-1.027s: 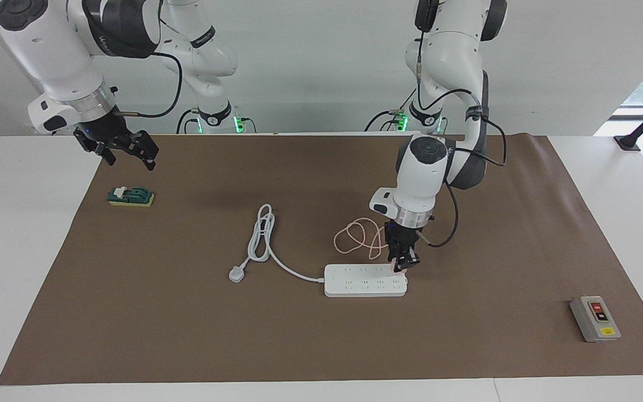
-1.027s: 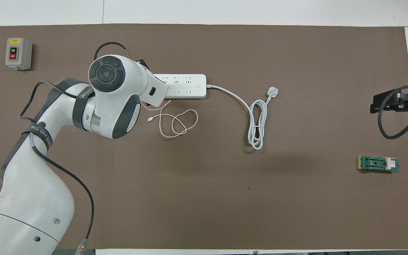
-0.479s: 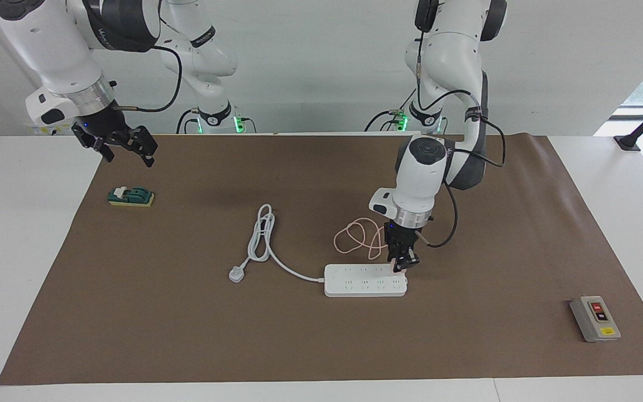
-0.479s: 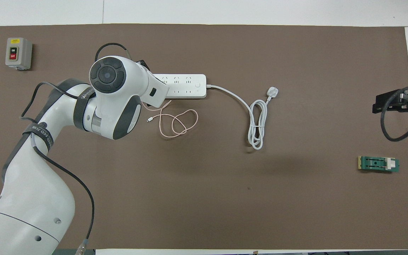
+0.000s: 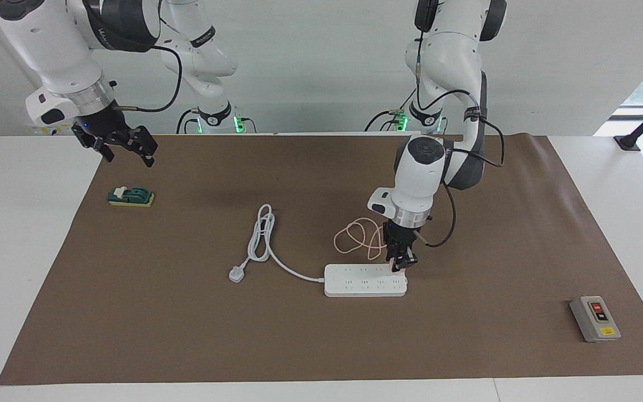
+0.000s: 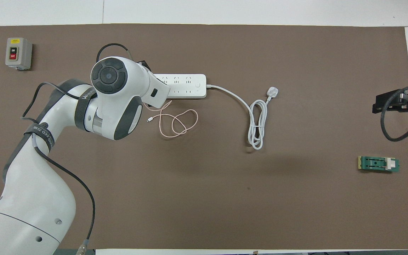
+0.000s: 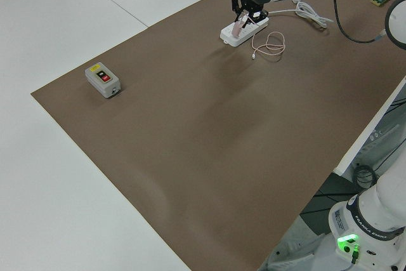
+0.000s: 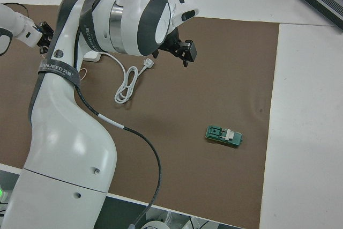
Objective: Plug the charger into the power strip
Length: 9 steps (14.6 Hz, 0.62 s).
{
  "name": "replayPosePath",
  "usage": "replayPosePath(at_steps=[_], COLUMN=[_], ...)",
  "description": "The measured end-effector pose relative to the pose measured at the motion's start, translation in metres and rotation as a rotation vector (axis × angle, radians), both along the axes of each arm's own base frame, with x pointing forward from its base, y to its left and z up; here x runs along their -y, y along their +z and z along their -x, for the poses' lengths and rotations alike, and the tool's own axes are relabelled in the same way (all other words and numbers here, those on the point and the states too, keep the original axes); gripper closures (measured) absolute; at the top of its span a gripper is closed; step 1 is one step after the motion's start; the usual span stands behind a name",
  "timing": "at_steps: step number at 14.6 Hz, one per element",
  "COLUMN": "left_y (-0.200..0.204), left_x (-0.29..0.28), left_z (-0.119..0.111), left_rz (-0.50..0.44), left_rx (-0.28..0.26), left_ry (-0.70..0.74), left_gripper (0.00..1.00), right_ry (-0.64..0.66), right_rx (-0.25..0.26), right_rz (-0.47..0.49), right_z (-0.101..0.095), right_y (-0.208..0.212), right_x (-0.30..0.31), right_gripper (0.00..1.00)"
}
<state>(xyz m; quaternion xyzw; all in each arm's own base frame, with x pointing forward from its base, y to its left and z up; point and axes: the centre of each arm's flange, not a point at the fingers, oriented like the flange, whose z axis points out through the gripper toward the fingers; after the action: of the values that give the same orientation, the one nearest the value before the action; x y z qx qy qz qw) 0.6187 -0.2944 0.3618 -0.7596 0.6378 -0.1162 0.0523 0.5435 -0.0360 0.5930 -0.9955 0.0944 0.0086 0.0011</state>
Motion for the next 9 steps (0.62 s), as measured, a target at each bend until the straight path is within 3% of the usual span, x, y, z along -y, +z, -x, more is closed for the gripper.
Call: replayPosePath(at_steps=[9], left_y=[-0.0006], left_x=[-0.0009], left_z=[0.0013], left_rz=[0.002], left_rx=[0.011], left_ry=[-0.013], left_gripper=[0.67], right_ry=[0.0], right_rx=[0.0], right_rz=[0.0], right_z=[0.0], right_y=[0.0], right_x=[0.0], right_gripper=[0.0])
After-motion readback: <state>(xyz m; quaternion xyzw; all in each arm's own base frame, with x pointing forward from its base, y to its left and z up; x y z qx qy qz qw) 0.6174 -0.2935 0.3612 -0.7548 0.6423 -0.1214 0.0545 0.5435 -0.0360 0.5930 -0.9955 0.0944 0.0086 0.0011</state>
